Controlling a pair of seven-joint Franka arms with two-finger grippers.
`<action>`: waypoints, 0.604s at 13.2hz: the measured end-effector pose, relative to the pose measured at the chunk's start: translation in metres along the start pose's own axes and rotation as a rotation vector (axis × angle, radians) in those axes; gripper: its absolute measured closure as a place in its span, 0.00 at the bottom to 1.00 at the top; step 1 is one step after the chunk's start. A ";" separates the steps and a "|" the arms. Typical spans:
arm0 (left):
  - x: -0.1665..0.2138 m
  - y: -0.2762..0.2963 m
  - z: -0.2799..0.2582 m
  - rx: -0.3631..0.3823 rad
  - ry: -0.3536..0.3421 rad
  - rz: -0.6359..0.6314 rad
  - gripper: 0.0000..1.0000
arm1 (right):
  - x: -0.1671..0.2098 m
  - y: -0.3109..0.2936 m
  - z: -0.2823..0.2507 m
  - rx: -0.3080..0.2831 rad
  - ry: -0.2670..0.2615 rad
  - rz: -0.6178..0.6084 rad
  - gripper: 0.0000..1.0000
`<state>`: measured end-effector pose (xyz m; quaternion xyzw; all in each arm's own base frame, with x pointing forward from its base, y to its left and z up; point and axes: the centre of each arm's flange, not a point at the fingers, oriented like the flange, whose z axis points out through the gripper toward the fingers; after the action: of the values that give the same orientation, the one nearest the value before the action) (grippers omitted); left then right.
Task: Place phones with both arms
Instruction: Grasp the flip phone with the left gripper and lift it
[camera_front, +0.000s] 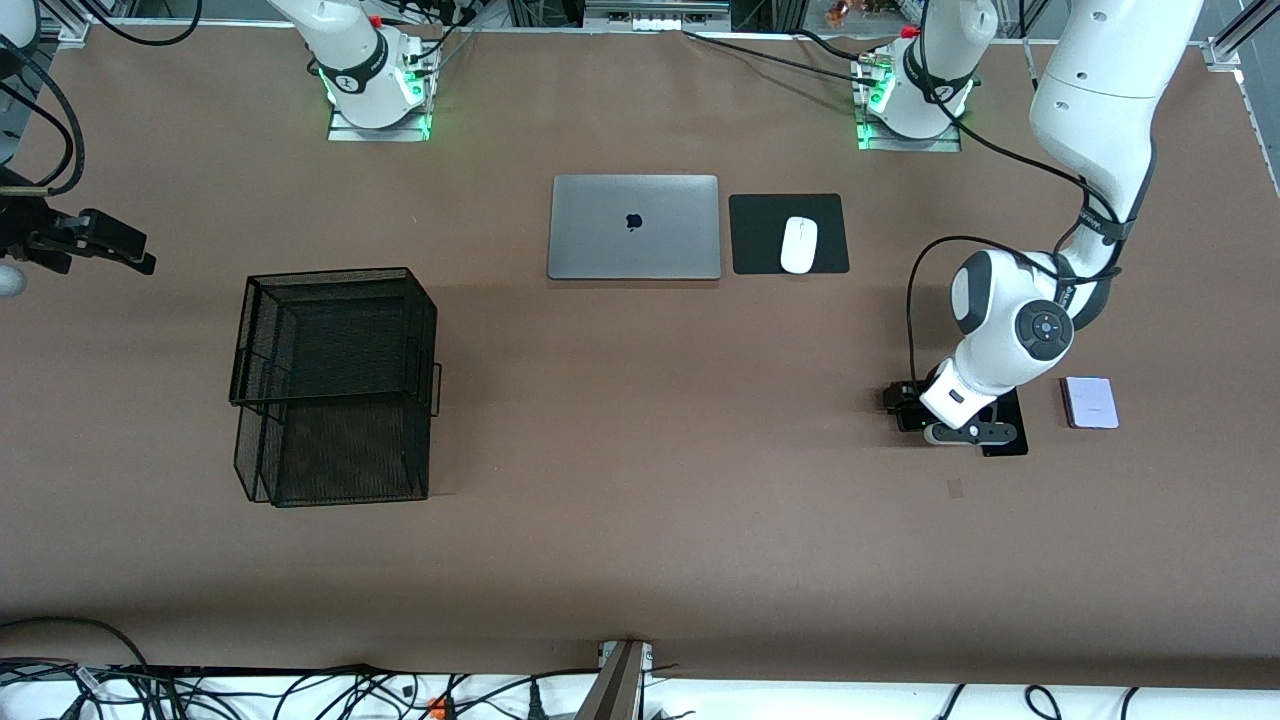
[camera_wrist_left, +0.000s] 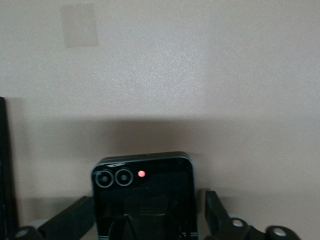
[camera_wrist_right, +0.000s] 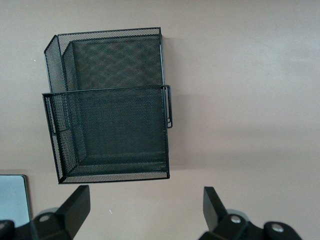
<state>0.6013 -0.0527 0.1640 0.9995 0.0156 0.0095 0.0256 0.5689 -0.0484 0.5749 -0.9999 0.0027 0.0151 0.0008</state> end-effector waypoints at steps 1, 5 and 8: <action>0.000 0.000 0.000 0.000 0.000 -0.001 0.07 | 0.000 0.000 0.000 0.000 0.000 0.000 0.00; 0.000 0.001 -0.002 -0.001 0.003 0.000 0.01 | 0.000 0.000 0.000 0.000 0.000 0.000 0.00; 0.001 0.000 -0.002 -0.001 0.003 -0.001 0.00 | 0.000 0.000 0.000 0.000 0.000 0.000 0.00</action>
<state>0.6018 -0.0527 0.1659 0.9995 0.0163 0.0110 0.0258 0.5689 -0.0485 0.5749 -0.9999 0.0027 0.0151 0.0008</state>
